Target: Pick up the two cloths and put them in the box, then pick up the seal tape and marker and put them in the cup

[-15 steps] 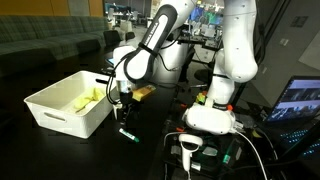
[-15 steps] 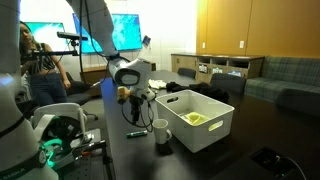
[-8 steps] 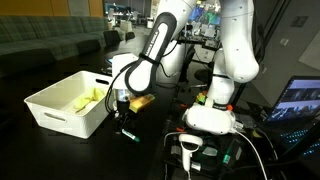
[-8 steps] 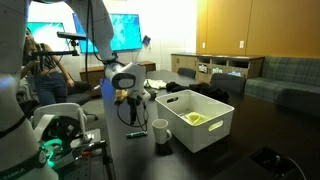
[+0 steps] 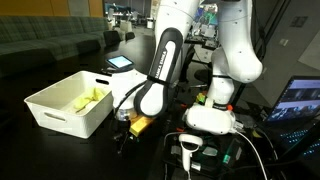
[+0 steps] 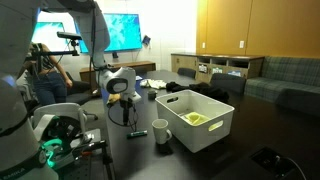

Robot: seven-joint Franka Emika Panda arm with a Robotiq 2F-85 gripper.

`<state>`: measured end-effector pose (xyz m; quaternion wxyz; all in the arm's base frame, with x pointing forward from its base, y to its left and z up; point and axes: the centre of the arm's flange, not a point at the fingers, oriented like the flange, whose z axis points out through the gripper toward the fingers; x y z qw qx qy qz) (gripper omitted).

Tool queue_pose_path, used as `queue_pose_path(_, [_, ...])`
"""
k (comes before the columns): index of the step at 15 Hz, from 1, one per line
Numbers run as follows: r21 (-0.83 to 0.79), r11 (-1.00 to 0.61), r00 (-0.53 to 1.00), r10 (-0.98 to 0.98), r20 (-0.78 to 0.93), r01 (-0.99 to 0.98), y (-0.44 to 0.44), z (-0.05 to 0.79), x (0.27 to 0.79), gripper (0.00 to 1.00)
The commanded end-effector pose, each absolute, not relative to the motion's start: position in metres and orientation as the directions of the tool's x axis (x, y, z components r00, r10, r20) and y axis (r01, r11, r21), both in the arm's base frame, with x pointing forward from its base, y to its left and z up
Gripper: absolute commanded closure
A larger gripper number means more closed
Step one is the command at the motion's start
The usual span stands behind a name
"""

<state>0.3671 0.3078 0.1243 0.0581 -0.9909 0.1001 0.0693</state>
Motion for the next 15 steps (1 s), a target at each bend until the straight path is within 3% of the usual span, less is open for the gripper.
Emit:
queue_pose_path(1, [-0.069,-0.971,0.969,-0.222,-0.113,-0.231,0.325,0.112,0.360,0.00])
queue_pose_path(9, [-0.003,-0.968,0.967,-0.249,-0.052,-0.250,0.319,0.117,0.352,0.00])
queue_pose_path(15, [0.018,-0.967,0.967,-0.254,-0.037,-0.253,0.298,0.119,0.377,0.00])
